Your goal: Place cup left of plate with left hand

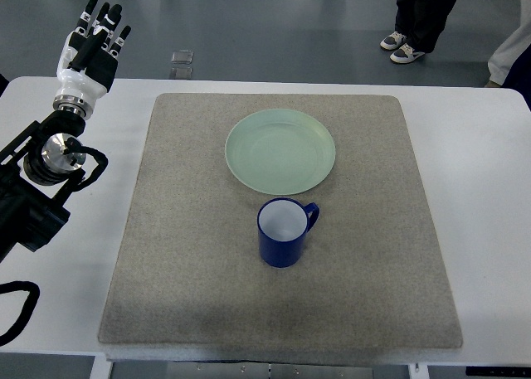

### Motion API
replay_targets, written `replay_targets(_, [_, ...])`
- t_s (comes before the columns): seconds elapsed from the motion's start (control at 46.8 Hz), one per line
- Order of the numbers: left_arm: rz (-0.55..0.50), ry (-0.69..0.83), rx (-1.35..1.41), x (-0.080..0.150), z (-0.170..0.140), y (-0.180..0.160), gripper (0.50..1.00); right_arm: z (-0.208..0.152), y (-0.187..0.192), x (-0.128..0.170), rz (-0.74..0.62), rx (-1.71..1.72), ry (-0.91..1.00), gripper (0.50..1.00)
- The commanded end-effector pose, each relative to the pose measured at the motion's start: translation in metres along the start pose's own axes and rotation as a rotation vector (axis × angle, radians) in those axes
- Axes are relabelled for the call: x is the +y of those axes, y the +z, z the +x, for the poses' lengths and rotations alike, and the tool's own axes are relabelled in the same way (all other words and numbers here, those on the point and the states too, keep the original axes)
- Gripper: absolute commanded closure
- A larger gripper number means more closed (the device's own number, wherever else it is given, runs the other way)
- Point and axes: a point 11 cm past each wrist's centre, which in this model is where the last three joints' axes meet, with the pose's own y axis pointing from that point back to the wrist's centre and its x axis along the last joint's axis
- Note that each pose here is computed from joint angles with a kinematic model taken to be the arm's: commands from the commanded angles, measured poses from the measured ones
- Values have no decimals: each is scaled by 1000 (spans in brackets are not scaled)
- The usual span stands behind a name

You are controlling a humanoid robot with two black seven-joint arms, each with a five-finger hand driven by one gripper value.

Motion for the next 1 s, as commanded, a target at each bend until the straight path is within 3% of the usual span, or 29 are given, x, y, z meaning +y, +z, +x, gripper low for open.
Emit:
replay_targets(0.0, [-3, 0, -1, 0, 0, 0, 501, 0, 0, 0, 1, 1, 0, 568])
replay_targets(0.833, [9, 4, -9, 0, 0, -1, 504, 0, 0, 0, -1, 1, 0, 568])
replay_targets(0.982, [112, -53, -90, 7, -10, -29, 504, 0, 0, 0, 1, -1, 1, 568])
